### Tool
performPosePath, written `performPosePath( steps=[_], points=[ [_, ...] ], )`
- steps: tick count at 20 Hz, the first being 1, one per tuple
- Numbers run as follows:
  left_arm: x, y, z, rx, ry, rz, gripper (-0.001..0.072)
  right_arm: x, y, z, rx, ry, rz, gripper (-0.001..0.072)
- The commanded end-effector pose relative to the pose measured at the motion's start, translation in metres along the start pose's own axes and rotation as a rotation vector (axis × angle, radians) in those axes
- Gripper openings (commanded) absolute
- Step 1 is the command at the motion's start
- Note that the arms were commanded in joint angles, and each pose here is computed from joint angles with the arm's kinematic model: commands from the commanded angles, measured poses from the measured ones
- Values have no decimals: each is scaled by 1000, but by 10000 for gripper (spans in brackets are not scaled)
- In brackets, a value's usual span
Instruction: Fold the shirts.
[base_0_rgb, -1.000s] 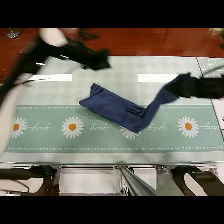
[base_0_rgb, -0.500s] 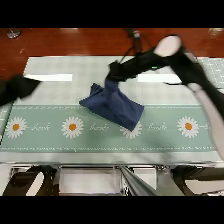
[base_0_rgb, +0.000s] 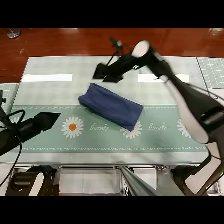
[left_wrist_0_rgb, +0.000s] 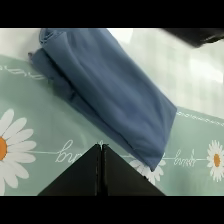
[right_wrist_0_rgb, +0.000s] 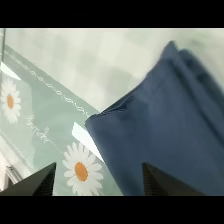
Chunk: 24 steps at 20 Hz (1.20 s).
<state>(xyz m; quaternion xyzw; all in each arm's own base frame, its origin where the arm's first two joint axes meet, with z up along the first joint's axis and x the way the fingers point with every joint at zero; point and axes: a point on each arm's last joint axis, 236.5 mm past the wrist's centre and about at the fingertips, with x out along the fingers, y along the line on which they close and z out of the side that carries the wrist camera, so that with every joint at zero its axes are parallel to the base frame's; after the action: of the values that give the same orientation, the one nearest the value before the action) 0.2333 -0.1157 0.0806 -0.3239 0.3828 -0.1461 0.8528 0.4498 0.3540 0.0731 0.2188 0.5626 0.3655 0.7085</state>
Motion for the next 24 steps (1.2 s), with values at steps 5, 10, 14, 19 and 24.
performPosePath(
  steps=[5, 10, 14, 19, 24],
  points=[
    [6, 7, -7, 18, 24, 9, 18, -309, -183, -76, 237, -91, -889, 613],
    [6, 7, -7, 41, 24, 9, 18, -205, -229, -186, 566, -292, -597, 612],
    [6, 6, -1, 40, 0, 8, 18, -106, -198, -206, 724, -350, -232, 612],
    [6, 7, 7, 46, -35, 12, 18, -47, -178, -217, 652, -126, -185, 612],
    [6, 7, 7, 45, -35, 12, 18, -16, -177, -196, 611, -50, -181, 612]
  ],
)
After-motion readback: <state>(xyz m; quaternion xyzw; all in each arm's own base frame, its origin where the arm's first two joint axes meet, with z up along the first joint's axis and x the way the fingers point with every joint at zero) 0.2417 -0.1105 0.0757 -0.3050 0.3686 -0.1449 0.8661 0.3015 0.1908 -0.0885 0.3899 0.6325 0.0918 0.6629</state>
